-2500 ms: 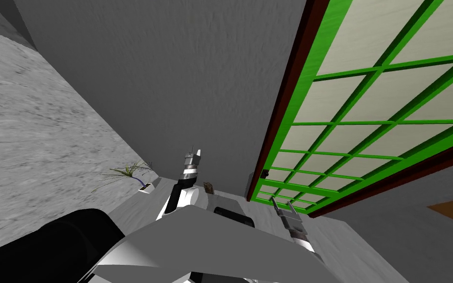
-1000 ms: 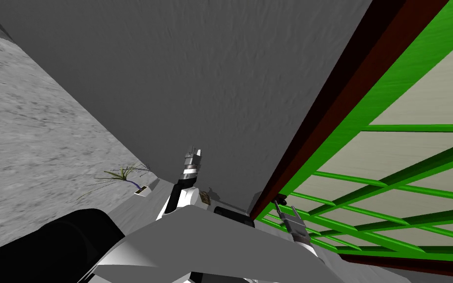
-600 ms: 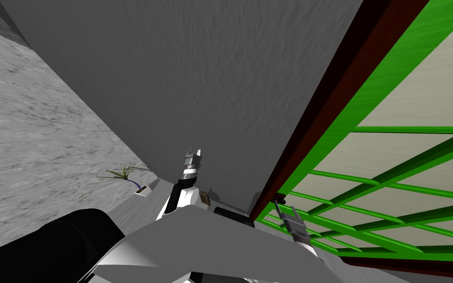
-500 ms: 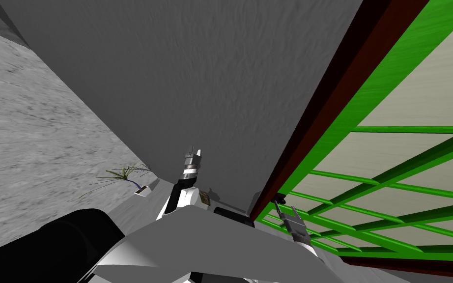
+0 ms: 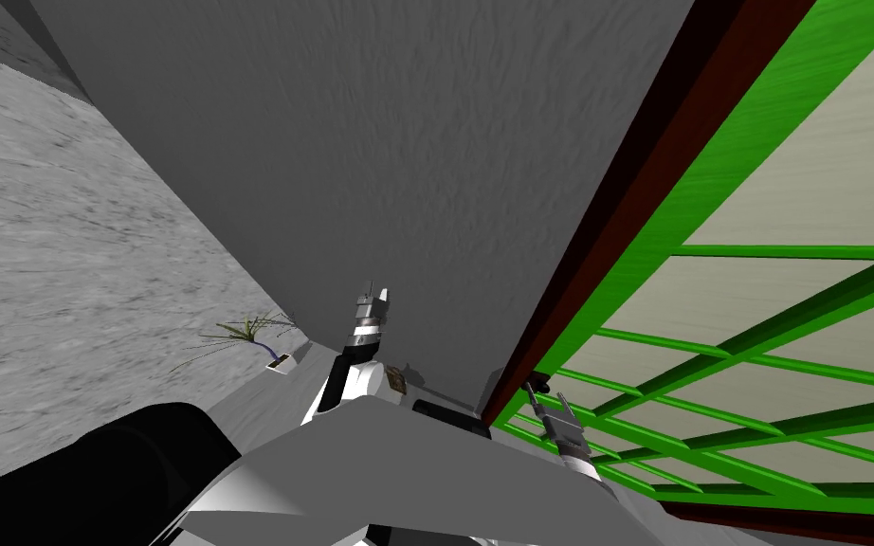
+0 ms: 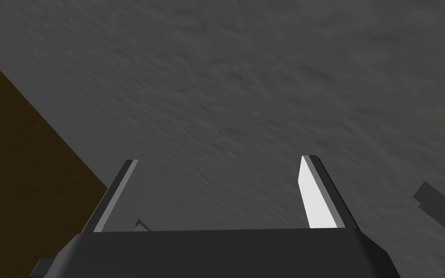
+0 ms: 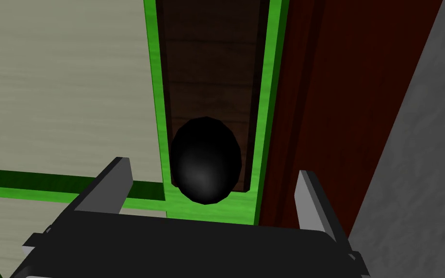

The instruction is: Pull the door open

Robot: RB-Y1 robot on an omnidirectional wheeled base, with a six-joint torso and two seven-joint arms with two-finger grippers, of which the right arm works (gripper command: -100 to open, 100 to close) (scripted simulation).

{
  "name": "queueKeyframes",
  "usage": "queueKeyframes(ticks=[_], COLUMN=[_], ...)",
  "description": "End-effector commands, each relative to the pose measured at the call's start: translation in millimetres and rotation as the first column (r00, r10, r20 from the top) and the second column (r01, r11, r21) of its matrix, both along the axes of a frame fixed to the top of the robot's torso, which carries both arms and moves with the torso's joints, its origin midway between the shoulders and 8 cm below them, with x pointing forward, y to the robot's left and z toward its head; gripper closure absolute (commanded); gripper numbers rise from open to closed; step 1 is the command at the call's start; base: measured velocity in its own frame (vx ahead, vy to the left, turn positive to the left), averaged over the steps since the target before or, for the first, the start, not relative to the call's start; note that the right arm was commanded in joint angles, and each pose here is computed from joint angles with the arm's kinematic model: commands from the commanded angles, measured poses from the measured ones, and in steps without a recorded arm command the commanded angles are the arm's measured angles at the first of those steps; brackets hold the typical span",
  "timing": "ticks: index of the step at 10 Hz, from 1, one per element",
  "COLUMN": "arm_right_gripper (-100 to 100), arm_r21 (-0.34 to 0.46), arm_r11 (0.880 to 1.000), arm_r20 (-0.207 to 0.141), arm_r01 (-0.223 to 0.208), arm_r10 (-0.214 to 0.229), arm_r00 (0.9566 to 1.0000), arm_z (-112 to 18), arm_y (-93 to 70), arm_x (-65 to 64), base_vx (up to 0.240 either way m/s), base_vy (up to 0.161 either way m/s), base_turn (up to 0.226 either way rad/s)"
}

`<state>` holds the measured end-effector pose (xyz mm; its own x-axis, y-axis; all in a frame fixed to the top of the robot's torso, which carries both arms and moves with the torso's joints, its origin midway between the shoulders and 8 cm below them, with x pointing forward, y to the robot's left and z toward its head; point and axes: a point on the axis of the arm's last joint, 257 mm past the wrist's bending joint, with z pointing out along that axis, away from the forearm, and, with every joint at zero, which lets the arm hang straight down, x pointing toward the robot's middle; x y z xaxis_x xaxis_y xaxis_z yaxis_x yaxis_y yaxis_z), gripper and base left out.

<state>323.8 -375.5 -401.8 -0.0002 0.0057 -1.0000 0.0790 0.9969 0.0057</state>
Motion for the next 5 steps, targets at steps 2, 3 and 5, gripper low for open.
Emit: queueKeyframes(ticks=[2,3,5], arm_right_gripper=[100,100,100], arm_r21=[0.001,0.001,0.001], arm_r11=[1.0,1.0,1.0], arm_r20=[0.002,0.002,0.002], arm_r01=[-0.001,-0.001,-0.001], arm_r10=[0.001,0.001,0.001], arm_r00=[1.0,1.0,1.0], arm_z=[0.7,0.7,0.7], arm_y=[-0.1,-0.1,-0.1], arm_x=[-0.5,-0.5,-0.5], base_vx=[0.0,0.0,0.0], base_vy=[0.002,0.005,0.0], base_turn=[-0.022,-0.002,0.0])
